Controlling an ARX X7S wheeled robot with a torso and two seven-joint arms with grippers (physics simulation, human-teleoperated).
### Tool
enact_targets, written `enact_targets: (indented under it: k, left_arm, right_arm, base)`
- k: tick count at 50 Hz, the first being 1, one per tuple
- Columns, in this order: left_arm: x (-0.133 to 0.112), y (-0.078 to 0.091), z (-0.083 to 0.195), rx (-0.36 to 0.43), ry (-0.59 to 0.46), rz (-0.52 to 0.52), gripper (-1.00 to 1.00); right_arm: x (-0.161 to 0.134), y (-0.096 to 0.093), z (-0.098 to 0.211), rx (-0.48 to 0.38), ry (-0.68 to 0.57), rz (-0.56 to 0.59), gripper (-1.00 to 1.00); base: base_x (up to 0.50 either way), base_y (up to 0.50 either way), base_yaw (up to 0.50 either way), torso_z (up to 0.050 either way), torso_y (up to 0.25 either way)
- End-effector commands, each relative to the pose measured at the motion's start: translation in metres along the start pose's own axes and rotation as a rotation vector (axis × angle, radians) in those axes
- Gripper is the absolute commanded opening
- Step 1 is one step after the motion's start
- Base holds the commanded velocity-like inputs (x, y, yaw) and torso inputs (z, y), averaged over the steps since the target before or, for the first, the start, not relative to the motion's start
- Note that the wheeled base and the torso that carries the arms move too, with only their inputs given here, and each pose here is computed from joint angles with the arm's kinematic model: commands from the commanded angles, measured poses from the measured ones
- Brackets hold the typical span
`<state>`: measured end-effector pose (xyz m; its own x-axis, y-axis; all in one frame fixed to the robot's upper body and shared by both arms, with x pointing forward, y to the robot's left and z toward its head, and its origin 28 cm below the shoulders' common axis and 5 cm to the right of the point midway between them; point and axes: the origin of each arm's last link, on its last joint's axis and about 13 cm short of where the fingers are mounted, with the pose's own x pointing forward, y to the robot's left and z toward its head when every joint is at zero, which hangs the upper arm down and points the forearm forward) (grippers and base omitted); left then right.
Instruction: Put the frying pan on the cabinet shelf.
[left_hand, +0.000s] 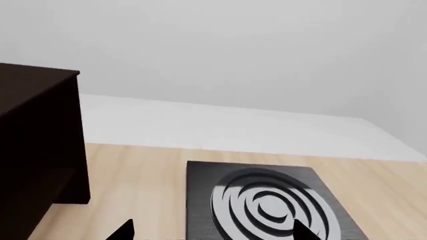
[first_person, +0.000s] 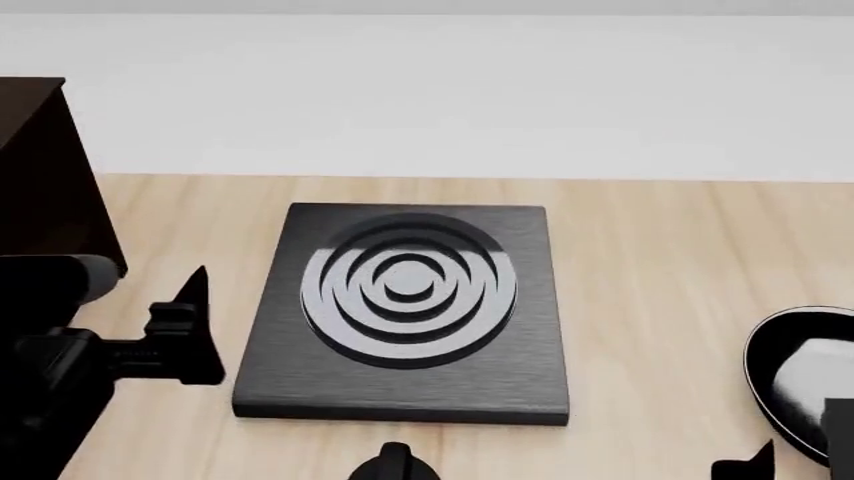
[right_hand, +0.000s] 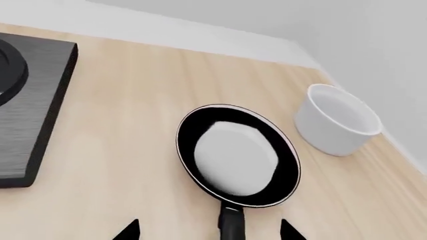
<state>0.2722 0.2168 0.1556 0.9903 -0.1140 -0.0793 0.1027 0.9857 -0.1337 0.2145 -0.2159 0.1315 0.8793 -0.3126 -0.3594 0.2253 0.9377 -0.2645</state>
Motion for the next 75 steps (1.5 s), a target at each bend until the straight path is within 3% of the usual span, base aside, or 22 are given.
enact_targets:
  k: [1, 13, 39, 45, 48, 71, 75]
  left_arm:
    - [0.004, -0.002, -0.001, -0.014, -0.011, -0.009, 1.00]
    - [0.003, -0.004, -0.002, -0.007, -0.007, -0.012, 1.00]
    - [0.005, -0.005, -0.006, -0.024, -0.003, -0.023, 1.00]
    - [0.005, -0.006, -0.006, -0.024, -0.003, -0.025, 1.00]
    - [0.005, -0.007, -0.006, -0.024, -0.003, -0.025, 1.00]
    - [0.005, -0.008, -0.007, -0.034, 0.000, -0.030, 1.00]
    - [0.006, -0.008, -0.008, -0.036, 0.002, -0.033, 1.00]
  right_arm:
    - [0.018, -0.016, -0.004, 0.002, 0.079, -0.039, 1.00]
    - [0.034, -0.020, -0.024, 0.029, 0.208, -0.035, 1.00]
    - [0.052, -0.027, -0.068, 0.128, 0.353, -0.008, 1.00]
    - [0.059, -0.025, -0.068, 0.191, 0.355, 0.015, 1.00]
    - [0.062, -0.024, -0.067, 0.160, 0.365, 0.007, 1.00]
    - [0.085, -0.020, -0.062, 0.220, 0.384, 0.017, 1.00]
    - [0.087, -0.018, -0.064, 0.276, 0.380, 0.031, 1.00]
  base:
    - [0.00, 0.00, -0.01, 0.000, 0.000]
    - [0.00, 0.00, -0.01, 0.000, 0.000]
    - [0.00, 0.00, -0.01, 0.000, 0.000]
    - [0.00, 0.00, -0.01, 0.000, 0.000]
    - [0.00, 0.00, 0.00, 0.000, 0.000]
    - [0.00, 0.00, -0.01, 0.000, 0.000]
    - [0.00, 0.00, -0.01, 0.000, 0.000]
